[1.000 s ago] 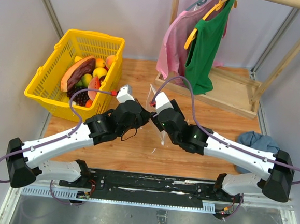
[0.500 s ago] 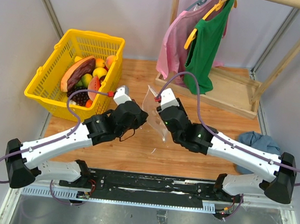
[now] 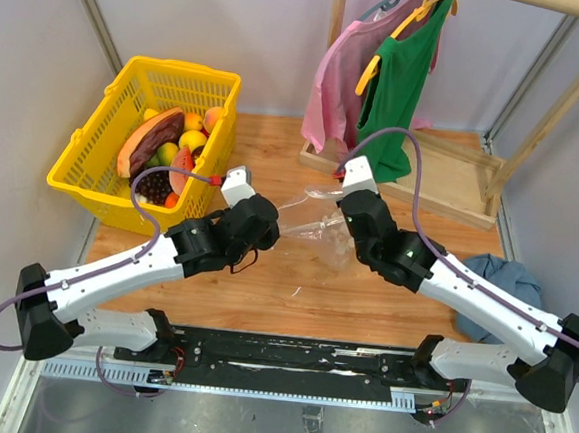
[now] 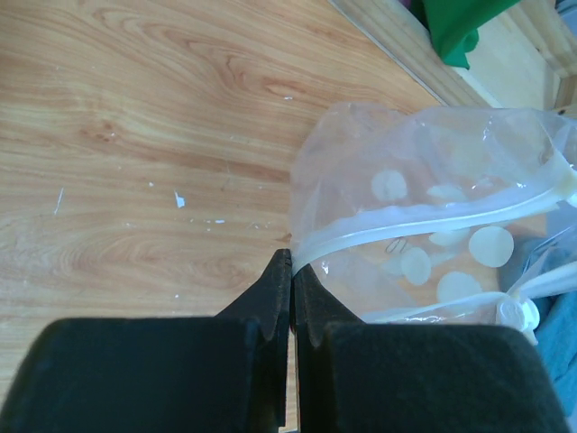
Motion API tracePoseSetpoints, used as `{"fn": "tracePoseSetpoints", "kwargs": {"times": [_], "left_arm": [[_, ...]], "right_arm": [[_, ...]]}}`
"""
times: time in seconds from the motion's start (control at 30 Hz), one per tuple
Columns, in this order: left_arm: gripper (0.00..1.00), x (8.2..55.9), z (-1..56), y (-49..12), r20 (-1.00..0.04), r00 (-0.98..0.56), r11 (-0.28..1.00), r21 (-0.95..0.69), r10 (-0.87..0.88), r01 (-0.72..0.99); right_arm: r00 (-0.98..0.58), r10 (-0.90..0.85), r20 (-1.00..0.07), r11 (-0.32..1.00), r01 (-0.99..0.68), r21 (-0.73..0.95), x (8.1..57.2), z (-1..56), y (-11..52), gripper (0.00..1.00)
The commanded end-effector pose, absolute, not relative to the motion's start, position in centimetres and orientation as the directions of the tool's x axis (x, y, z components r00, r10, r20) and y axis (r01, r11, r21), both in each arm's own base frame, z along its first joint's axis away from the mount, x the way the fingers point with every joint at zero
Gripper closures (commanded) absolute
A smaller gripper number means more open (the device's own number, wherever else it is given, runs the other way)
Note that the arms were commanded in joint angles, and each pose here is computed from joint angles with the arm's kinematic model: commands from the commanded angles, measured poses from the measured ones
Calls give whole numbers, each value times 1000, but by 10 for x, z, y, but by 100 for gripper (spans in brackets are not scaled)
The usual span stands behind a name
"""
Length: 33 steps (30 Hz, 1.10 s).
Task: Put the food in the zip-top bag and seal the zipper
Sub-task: Open the zipper of the food storage bag at the center of the board, then pick up the fake fruit from the bin.
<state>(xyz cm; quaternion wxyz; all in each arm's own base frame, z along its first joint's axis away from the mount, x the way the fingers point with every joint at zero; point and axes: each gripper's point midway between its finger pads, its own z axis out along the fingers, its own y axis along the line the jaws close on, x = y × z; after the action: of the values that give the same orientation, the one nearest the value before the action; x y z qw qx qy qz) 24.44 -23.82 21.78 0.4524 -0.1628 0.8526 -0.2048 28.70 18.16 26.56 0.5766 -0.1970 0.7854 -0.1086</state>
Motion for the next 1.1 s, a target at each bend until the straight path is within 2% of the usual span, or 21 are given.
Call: {"fn": "tracePoseSetpoints", "kwargs": {"times": [0.0, 0.2, 0.27, 0.4, 0.5, 0.67, 0.87, 1.07], "left_arm": [[100, 252, 226, -240, -766, -510, 901, -431, -391, -45], [99, 257, 227, -286, -758, -555, 872, -476, -343, 112], [91, 256, 230, -301, -752, -571, 851, -499, -331, 163], [66, 255, 241, -314, -752, -580, 827, -517, -315, 222], [56, 255, 252, -312, -758, -571, 820, -521, -316, 238], [45, 264, 275, -285, -762, -550, 825, -524, -342, 213], [29, 277, 308, -232, -813, -482, 884, -443, -327, 149], [25, 304, 328, -151, -851, -403, 933, -358, -337, -24]], "right_arm": [[-277, -398, -875, 917, -129, -377, 291, 269, 157, 98], [-275, -402, -873, 896, -316, -313, 290, 247, 198, 99], [-281, -400, -872, 892, -337, -301, 290, 244, 205, 99], [-288, -407, -867, 889, -344, -303, 292, 240, 209, 99], [-288, -408, -866, 891, -333, -308, 291, 239, 208, 99], [-286, -408, -867, 892, -327, -312, 291, 240, 208, 99], [-291, -415, -862, 898, -286, -335, 294, 247, 201, 99], [-284, -426, -859, 894, -281, -350, 293, 254, 202, 99]]}}
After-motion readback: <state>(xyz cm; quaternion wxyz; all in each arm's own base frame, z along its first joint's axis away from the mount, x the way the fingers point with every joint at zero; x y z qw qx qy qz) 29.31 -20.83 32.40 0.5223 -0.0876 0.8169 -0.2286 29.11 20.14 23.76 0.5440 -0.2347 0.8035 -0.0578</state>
